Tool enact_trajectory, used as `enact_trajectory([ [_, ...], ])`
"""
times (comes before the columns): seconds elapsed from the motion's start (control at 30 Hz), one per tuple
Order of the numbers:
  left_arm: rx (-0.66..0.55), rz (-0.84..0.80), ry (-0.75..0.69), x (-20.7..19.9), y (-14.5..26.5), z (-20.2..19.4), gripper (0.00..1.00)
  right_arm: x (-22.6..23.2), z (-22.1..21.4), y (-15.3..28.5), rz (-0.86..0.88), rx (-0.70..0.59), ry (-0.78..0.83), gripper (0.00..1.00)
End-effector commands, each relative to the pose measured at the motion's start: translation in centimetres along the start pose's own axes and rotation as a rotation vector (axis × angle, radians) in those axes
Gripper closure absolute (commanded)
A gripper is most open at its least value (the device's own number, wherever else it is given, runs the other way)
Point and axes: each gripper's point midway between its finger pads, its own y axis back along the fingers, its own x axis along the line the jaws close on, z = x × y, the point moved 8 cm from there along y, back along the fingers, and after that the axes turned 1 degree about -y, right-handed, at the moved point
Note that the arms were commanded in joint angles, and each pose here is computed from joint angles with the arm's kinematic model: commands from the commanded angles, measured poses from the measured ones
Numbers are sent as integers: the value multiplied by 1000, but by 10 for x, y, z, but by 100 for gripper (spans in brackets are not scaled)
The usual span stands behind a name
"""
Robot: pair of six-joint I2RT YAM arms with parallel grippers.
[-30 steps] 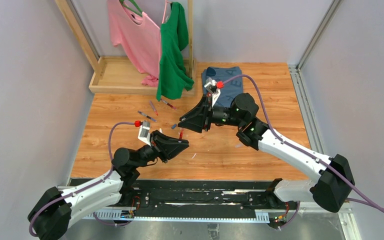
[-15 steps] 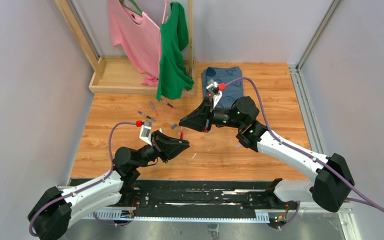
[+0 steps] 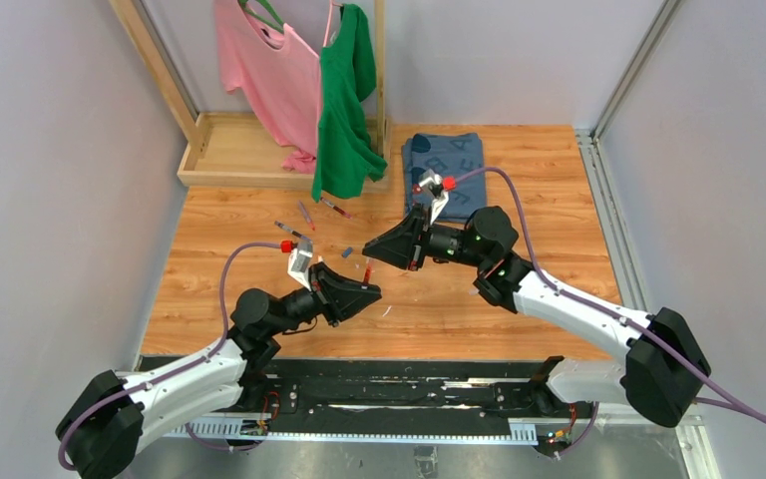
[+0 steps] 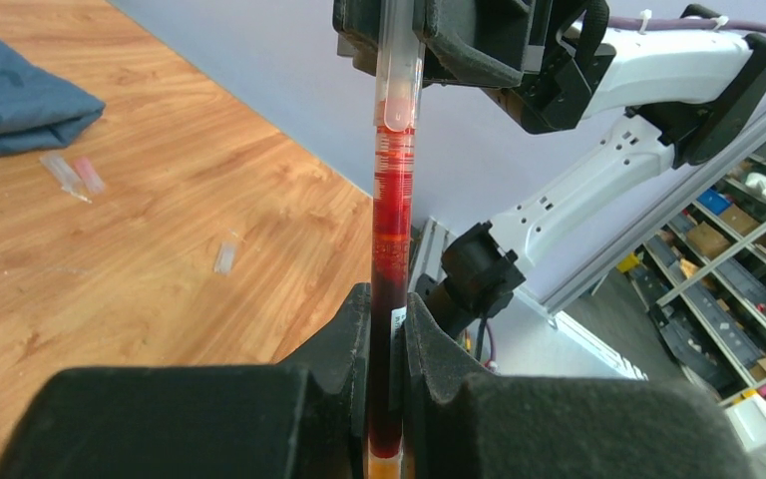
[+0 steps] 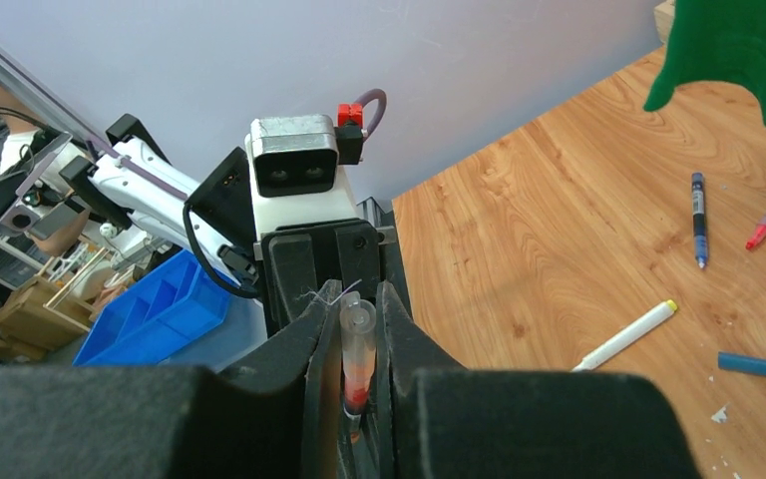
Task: Insert the pens into the pen caps
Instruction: Insert the pen cap onto the pen.
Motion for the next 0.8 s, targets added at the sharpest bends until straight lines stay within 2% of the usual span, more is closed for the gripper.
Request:
enact_trajectory([
  [0.0, -248, -103, -113, -30, -16, 59, 100, -13, -69, 19, -26, 260, -198, 100],
  [0.77, -323, -151, -101, -37, -16, 80, 100, -12, -135, 39, -8, 503, -352, 100],
])
